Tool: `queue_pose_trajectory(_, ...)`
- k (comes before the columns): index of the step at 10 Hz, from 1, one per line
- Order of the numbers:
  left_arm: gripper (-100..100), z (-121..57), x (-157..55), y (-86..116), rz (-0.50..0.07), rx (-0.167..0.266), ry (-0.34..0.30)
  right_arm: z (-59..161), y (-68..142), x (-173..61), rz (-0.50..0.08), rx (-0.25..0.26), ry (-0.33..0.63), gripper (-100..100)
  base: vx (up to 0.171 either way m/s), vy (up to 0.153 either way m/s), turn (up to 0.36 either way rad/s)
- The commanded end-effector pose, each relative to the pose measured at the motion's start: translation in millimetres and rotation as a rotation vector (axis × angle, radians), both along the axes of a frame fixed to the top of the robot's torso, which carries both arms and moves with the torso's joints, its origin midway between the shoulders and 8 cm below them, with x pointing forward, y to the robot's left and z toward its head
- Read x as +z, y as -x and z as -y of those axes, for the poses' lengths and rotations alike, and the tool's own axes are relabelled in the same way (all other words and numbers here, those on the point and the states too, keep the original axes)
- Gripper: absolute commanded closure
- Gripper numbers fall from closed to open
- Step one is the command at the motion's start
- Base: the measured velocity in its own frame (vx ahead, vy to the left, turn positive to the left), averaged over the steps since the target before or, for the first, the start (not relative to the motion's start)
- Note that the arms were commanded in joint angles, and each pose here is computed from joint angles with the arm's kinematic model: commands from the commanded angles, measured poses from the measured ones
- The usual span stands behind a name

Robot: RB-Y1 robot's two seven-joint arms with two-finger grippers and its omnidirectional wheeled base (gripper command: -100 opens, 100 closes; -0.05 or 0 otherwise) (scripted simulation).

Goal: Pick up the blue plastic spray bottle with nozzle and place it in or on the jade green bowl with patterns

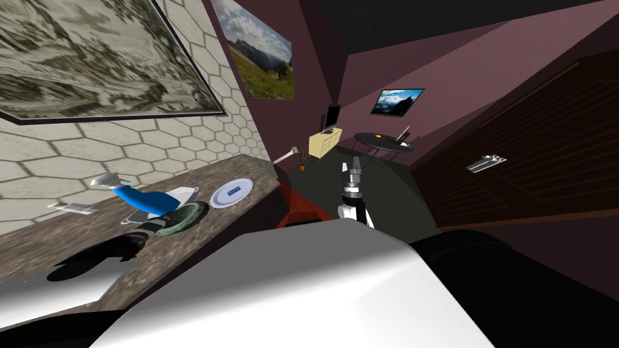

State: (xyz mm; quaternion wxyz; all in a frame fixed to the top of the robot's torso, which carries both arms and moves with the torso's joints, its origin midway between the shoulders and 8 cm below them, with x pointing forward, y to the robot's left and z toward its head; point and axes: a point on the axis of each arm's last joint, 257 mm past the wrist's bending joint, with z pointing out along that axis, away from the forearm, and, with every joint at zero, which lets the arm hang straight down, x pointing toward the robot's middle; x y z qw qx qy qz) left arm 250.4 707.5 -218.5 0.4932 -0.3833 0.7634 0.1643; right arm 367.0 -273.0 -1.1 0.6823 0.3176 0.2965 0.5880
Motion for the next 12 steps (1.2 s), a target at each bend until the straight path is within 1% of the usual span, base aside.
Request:
queue_pose_trajectory(1,-100,3.1,-13.8,-8.9,-0.016,0.004,0.021,0.0,0.0,0.0,0.0,0.0,0.0,0,-0.126,0.014,0.014)
queue_pose_trajectory(3,-100,7.5,-1.7,-30.4,0.029,-0.013,0.02,0.1,0.0,-0.1,0.0,0.0,0.0,0,-0.015,0.015,0.005)
queue_pose_trajectory(4,-100,11.6,9.6,-48.6,0.068,-0.028,0.02,0.1,0.0,-0.1,0.0,0.0,0.0,0,0.02,0.001,-0.004)
queue_pose_trajectory(5,-100,12.3,11.4,-51.4,0.074,-0.03,0.02,0.1,0.1,-0.1,0.0,0.0,0.0,0,0.018,-0.001,0.0)
queue_pose_trajectory(6,-100,6.2,-1.7,-54.5,-0.005,-0.018,0.005,0.1,0.1,-0.1,0.0,0.0,0.0,0,-0.157,0.022,-0.062)
queue_pose_trajectory(7,-100,9.0,-9.7,-58.9,-0.014,-0.018,0.017,0.0,0.0,0.0,0.0,0.0,0.0,0,-0.22,0.002,-0.056)
queue_pose_trajectory(8,-100,10.1,-19.8,-61.5,-0.025,-0.017,0.028,0.0,0.0,0.0,0.0,0.0,0.0,0,-0.117,-0.009,0.007)
queue_pose_trajectory(9,-100,9.0,-16.3,-69.1,-0.01,-0.016,0.029,0.0,0.0,-0.1,0.0,0.0,0.0,0,-0.026,-0.001,0.016)
queue_pose_trajectory(11,-100,15.8,2.2,-95.7,0.045,-0.037,0.029,0.1,0.0,-0.1,0.0,0.0,0.0,0,0.018,0.0,-0.002)
queue_pose_trajectory(12,-100,3.0,-11.3,-91.5,-0.043,-0.016,0.004,0.1,0.1,-0.1,0.0,0.0,0.0,0,-0.147,0.015,-0.07)
